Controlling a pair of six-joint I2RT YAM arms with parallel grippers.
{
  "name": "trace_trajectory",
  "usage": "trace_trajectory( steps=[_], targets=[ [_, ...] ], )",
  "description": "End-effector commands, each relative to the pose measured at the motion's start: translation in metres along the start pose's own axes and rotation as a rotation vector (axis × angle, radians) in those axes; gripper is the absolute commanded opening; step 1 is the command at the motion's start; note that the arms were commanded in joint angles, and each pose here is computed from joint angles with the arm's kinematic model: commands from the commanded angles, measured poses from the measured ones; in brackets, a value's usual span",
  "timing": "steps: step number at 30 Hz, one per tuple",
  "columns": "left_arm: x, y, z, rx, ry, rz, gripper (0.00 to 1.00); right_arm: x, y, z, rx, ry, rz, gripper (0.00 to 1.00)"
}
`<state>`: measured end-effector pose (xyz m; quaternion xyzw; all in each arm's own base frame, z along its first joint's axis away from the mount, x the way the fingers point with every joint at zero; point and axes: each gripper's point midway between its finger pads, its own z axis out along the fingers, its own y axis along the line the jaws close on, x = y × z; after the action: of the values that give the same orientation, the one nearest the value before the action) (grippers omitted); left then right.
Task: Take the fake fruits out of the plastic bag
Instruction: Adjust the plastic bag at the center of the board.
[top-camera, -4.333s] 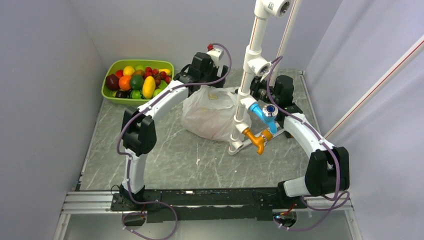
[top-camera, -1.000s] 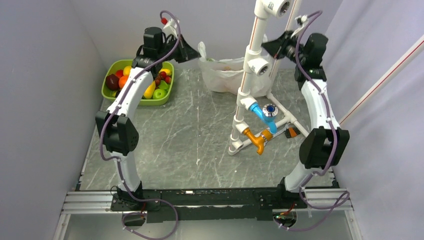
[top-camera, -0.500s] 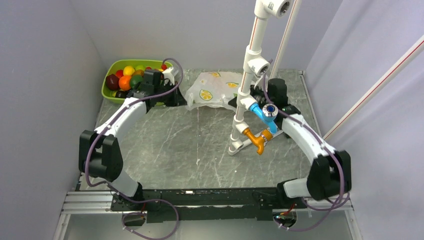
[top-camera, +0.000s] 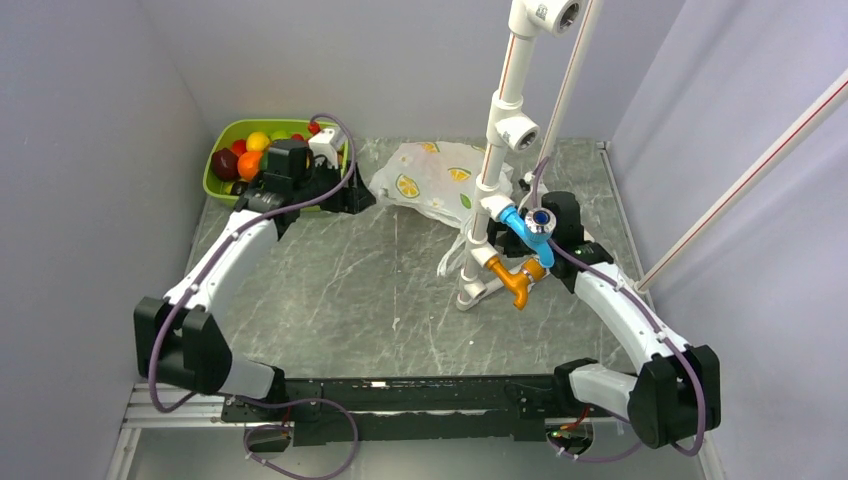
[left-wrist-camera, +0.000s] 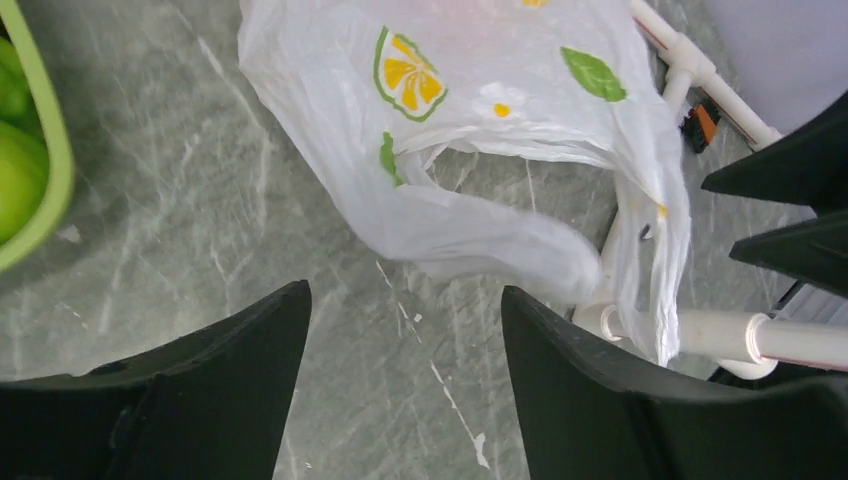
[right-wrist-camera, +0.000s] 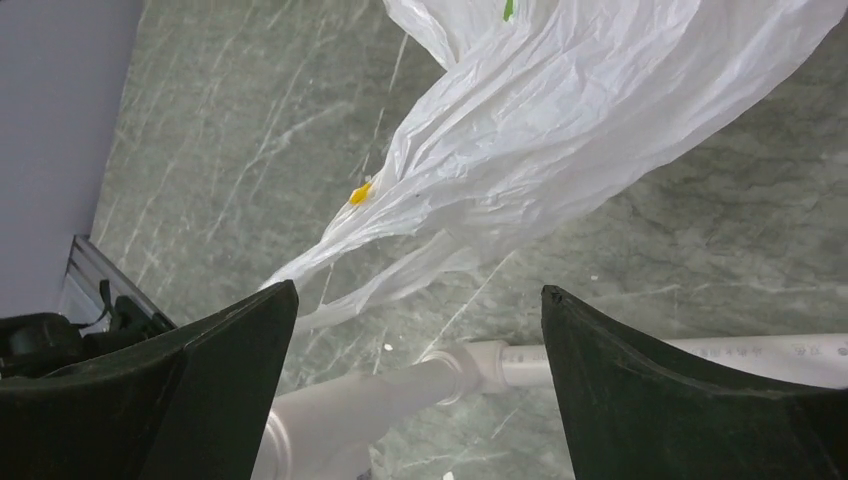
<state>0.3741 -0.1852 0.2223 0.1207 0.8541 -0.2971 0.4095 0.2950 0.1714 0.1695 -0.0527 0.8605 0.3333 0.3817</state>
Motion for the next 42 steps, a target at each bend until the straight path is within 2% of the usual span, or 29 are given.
trace_trajectory(
  steps=[1,5,6,11,14,18,21,23,27,28,29,30,31,33,34,38,39,42],
  targets=[
    [-0.041,-0.023,-0.030,0.045,-0.165,0.184,0.80,-0.052,0.020,-0.018,0.002,-0.149,-0.017,0.97],
    [-0.042,-0.023,-0.030,-0.030,-0.171,0.279,0.98,-0.067,0.002,-0.019,0.137,-0.216,0.132,0.99],
    [-0.042,-0.020,-0.028,-0.079,-0.175,0.290,0.99,-0.066,-0.002,-0.017,0.160,-0.215,0.166,1.00],
    [-0.042,-0.010,-0.015,-0.167,-0.168,0.314,0.99,-0.060,-0.014,0.005,0.222,-0.168,0.220,1.00],
    [-0.031,-0.001,0.001,-0.192,-0.076,0.303,0.99,-0.057,-0.010,0.019,0.219,-0.142,0.195,1.00],
    [-0.008,-0.006,0.023,-0.134,0.045,0.271,0.98,-0.040,-0.007,0.042,0.216,-0.062,0.138,1.00],
    [0.005,-0.010,0.034,-0.106,0.113,0.257,0.85,-0.017,-0.014,0.056,0.216,0.010,0.138,0.99],
    [0.012,-0.004,0.037,-0.136,0.153,0.253,0.74,-0.005,-0.021,0.056,0.229,0.024,0.142,0.95],
    [0.020,0.021,0.036,-0.269,0.242,0.254,0.35,0.012,-0.047,0.045,0.328,0.001,0.100,0.87],
    [0.018,0.025,0.034,-0.291,0.239,0.253,0.24,0.013,-0.056,0.042,0.369,-0.010,0.078,0.84],
    [0.017,0.027,0.031,-0.297,0.228,0.250,0.17,0.013,-0.069,0.038,0.432,-0.032,0.056,0.79],
    [0.013,0.028,0.031,-0.301,0.207,0.248,0.09,0.019,-0.081,0.036,0.476,-0.034,0.040,0.67],
    [0.011,0.028,0.029,-0.302,0.189,0.248,0.01,0.022,-0.089,0.035,0.509,-0.037,0.027,0.58],
    [0.007,0.025,0.025,-0.291,0.167,0.257,0.00,0.026,-0.097,0.035,0.542,-0.030,0.031,0.35],
    [0.006,0.021,0.024,-0.277,0.154,0.261,0.00,0.029,-0.097,0.037,0.536,-0.027,0.043,0.33],
    [-0.001,0.001,0.023,-0.171,0.079,0.279,0.00,0.018,-0.073,0.042,0.413,-0.066,0.058,0.33],
    [-0.001,-0.004,0.023,-0.146,0.066,0.280,0.00,0.010,-0.066,0.041,0.388,-0.079,0.047,0.36],
    [-0.003,-0.017,0.024,-0.078,0.038,0.267,0.00,-0.016,-0.053,0.035,0.370,-0.106,0.007,0.51]
  ],
)
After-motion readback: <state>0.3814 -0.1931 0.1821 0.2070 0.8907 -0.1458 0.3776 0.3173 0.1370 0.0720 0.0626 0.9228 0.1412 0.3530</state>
